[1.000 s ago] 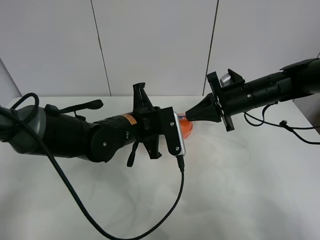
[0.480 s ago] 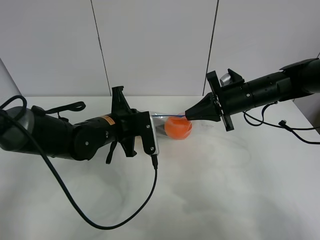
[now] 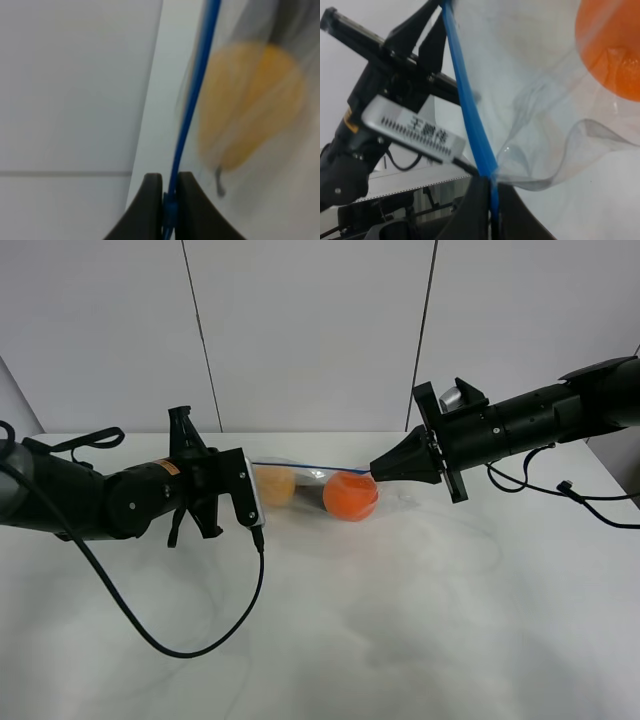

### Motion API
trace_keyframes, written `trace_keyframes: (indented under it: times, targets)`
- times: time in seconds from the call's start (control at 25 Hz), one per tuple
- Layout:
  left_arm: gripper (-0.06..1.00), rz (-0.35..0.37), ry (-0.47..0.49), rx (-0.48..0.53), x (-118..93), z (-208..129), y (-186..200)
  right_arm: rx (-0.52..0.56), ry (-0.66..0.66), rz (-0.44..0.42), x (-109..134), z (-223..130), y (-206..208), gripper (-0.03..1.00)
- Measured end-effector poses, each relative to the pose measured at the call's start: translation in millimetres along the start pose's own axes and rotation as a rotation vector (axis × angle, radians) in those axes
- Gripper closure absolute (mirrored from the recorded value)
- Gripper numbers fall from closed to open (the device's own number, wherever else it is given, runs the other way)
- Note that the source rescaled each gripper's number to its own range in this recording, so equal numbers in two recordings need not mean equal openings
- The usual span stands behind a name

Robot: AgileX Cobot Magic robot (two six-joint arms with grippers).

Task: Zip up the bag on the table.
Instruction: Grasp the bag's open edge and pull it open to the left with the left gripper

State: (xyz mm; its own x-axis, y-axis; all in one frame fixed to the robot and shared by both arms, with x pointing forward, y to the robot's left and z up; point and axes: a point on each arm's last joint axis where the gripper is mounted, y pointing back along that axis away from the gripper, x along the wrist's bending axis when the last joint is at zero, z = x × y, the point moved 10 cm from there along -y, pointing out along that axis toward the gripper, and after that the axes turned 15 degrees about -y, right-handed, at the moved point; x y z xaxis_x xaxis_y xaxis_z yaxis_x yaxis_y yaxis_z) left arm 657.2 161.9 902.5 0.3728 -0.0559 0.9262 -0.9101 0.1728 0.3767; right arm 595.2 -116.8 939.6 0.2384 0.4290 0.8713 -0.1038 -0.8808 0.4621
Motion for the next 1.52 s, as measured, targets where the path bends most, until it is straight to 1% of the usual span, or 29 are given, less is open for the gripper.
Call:
trace_keyframes:
  times: [0.2, 0.4, 0.48, 0.84, 0.96, 1.0, 1.08, 1.12, 1.2, 1.24, 1.28, 1.32, 1.36, 1.44, 1.52]
  targets:
    - [0.94, -0.008, 0.039, 0.072, -0.5, -35.8, -2.9, 0.001, 0.000, 0.000, -0.1, -0.2, 0.0, 0.97]
    - [0.94, -0.029, 0.043, 0.091, -3.9, -52.0, -3.8, 0.002, 0.001, -0.003, -0.6, -0.4, 0.0, 0.97]
    - [0.94, -0.041, 0.064, 0.098, -6.2, -57.4, -4.0, 0.005, 0.003, -0.008, -1.5, -0.9, 0.0, 0.97]
    - [0.94, -0.044, 0.080, 0.090, -6.9, -58.9, -4.2, 0.005, 0.002, -0.006, -1.1, -1.0, 0.0, 0.97]
    - [0.93, -0.040, 0.109, 0.075, -6.1, -56.8, -4.5, 0.006, 0.004, -0.009, -1.8, -1.2, 0.0, 0.97]
    - [0.90, -0.038, 0.131, 0.070, -5.8, -56.5, -4.6, 0.006, 0.004, -0.009, -1.8, -1.2, 0.0, 0.97]
    - [0.77, -0.034, 0.190, 0.071, -5.4, -58.5, -4.7, 0.014, 0.008, -0.017, -3.2, -2.7, 0.0, 0.97]
    - [0.65, -0.033, 0.210, 0.072, -5.3, -59.5, -4.8, 0.014, 0.008, -0.017, -3.3, -2.7, 0.0, 0.97]
    - [0.34, -0.029, 0.257, 0.077, -4.9, -62.6, -4.8, 0.015, 0.009, -0.019, -3.6, -2.8, 0.0, 0.97]
    - [0.22, -0.027, 0.287, 0.083, -4.8, -66.2, -4.8, 0.015, 0.009, -0.019, -3.7, -2.9, 0.0, 0.97]
    - [0.12, -0.023, 0.316, 0.093, -4.5, -71.2, -4.7, 0.016, 0.009, -0.021, -3.9, -3.0, 0.0, 0.97]
    - [0.05, -0.017, 0.352, 0.111, -4.1, -79.8, -4.4, 0.016, 0.010, -0.021, -4.0, -3.1, 0.0, 0.97]
    - [0.02, -0.010, 0.386, 0.133, -3.9, -90.4, -3.8, 0.016, 0.010, -0.021, -4.0, -3.1, 0.0, 0.97]
    - [-0.02, 0.006, 0.440, 0.173, -3.4, -109.8, -2.1, 0.018, 0.010, -0.020, -3.9, -3.5, 0.0, 0.97]
    - [-0.04, 0.032, 0.522, 0.209, -1.8, -127.6, 0.2, 0.020, 0.010, -0.020, -3.8, -3.8, 0.0, 0.97]
